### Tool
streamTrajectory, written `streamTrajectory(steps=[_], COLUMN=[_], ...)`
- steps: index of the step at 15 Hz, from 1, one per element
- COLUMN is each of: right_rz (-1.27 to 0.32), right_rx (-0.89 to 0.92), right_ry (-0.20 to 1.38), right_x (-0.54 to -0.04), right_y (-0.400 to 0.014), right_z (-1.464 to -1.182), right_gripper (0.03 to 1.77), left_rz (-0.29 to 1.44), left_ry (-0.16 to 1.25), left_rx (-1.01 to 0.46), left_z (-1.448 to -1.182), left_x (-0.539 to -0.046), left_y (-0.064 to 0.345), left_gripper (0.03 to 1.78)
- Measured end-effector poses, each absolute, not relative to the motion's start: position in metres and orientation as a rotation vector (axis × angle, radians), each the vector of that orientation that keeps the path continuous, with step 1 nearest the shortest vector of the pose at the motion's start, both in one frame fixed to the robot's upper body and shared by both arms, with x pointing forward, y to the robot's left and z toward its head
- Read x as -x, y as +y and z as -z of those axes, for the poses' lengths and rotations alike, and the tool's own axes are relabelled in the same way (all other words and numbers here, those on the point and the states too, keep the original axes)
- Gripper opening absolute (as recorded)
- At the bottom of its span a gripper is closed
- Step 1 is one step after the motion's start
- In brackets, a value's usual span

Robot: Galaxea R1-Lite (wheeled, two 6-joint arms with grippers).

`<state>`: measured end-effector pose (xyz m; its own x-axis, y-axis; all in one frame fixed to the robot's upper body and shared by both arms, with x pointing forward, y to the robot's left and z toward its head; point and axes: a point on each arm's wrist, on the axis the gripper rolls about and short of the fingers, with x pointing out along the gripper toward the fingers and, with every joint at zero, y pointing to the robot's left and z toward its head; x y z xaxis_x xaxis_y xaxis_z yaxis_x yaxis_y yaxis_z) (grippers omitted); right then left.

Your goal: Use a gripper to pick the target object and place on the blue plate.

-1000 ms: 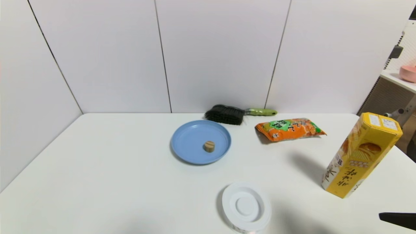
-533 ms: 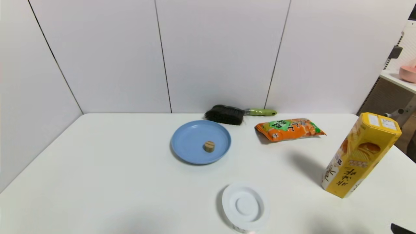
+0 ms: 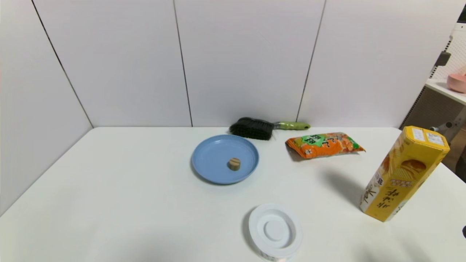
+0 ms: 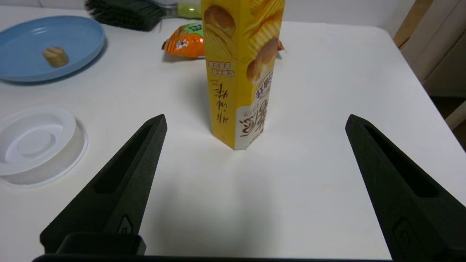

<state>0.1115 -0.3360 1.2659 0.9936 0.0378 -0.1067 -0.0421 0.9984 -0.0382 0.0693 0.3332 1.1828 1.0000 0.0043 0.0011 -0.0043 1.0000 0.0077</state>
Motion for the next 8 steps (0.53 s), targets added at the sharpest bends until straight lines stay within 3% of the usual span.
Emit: streamTrajectory(steps=[4, 8], right_rz=[-0.019, 0.002], right_rx=[0.052, 0.043], right_ry=[0.04, 0.091], right_x=[-0.096, -0.088], right_y=[-0.337, -0.337], right_z=[-1.24, -1.202], right_gripper=[1.69, 1.69], left_rz=[-0.004, -0.004], left_ry=[-0.001, -0.001], left_rx=[-0.008, -0.008], left_z=[-1.183, -1.183], left_x=[-0.069, -0.069], left_y=[0.333, 0.333], left_gripper=[1.69, 1.69])
